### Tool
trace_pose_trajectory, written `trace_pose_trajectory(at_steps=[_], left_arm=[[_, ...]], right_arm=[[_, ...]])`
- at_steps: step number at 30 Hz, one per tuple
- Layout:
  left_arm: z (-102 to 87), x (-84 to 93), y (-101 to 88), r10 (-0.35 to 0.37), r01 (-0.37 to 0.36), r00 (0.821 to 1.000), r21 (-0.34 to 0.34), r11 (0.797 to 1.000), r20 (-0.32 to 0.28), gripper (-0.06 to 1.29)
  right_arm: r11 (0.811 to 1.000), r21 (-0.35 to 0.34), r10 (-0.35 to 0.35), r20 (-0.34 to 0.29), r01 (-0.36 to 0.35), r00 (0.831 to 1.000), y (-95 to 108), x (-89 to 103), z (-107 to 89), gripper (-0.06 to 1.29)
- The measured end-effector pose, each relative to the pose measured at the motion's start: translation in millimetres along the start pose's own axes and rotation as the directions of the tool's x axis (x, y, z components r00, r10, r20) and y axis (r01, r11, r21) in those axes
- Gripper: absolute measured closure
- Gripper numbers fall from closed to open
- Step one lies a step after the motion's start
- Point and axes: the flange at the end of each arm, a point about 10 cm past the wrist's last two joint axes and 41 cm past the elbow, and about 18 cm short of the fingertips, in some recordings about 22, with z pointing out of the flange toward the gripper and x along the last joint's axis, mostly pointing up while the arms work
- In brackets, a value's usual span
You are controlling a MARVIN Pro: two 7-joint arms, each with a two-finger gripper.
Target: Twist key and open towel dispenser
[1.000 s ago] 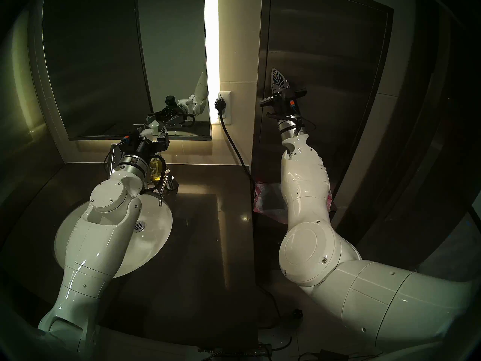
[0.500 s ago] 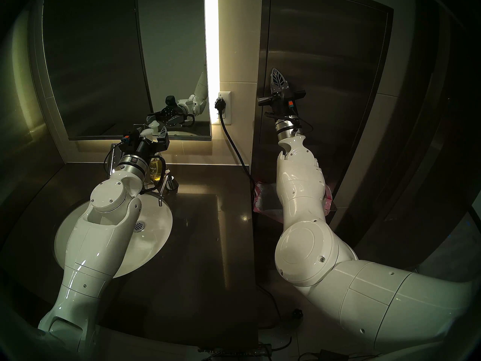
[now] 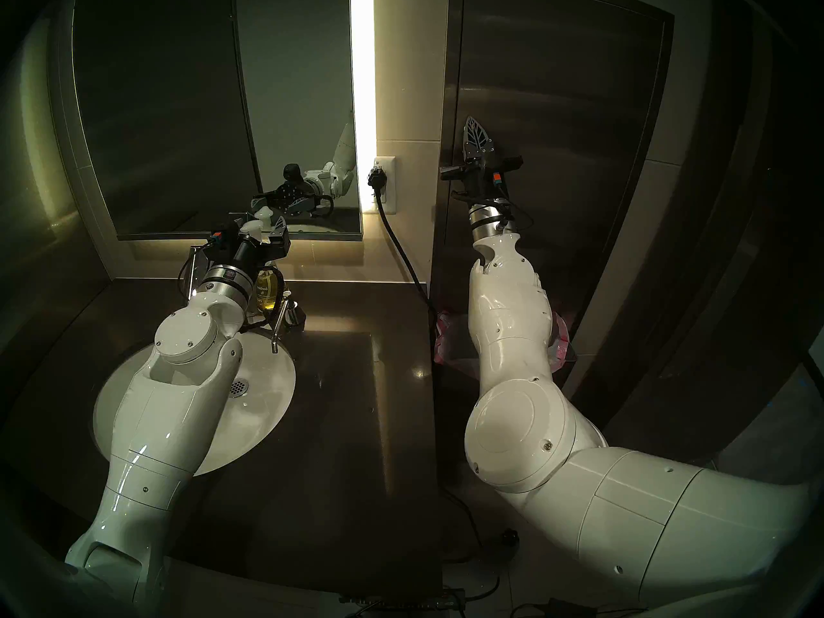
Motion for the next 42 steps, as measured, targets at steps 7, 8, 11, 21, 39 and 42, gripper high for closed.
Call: trace_pose_trajectory(at_steps=[7, 8, 11, 21, 39, 42], left_arm=[[0.0, 0.0, 0.0, 0.0, 0.0, 1.0, 0.0, 1.0, 0.0, -0.03], [0.0, 0.0, 0.0, 0.0, 0.0, 1.0, 0.0, 1.0, 0.0, -0.03], [0.0, 0.0, 0.0, 0.0, 0.0, 1.0, 0.0, 1.0, 0.0, -0.03], [0.0, 0.0, 0.0, 0.0, 0.0, 1.0, 0.0, 1.0, 0.0, -0.03], [0.0, 0.0, 0.0, 0.0, 0.0, 1.0, 0.0, 1.0, 0.0, -0.03], [0.0, 0.0, 0.0, 0.0, 0.0, 1.0, 0.0, 1.0, 0.0, -0.03]], right_arm=[[1.0, 0.021, -0.018, 0.009, 0.018, 1.0, 3, 1.6, -9.1, 1.26], [0.999, 0.025, -0.021, 0.01, 0.02, 1.0, 4, 2.2, -10.7, 1.26], [0.999, 0.03, -0.022, 0.011, 0.021, 1.0, 4, 3.4, -13.7, 1.26], [0.999, 0.044, -0.02, 0.007, 0.02, 1.0, 5, 6.5, -21.8, 1.27], [0.994, 0.093, -0.054, -0.026, 0.056, 0.998, 16, 17.2, -34.0, 1.27], [0.993, 0.101, -0.059, -0.028, 0.062, 0.998, 18, 19.0, -36.1, 1.27]])
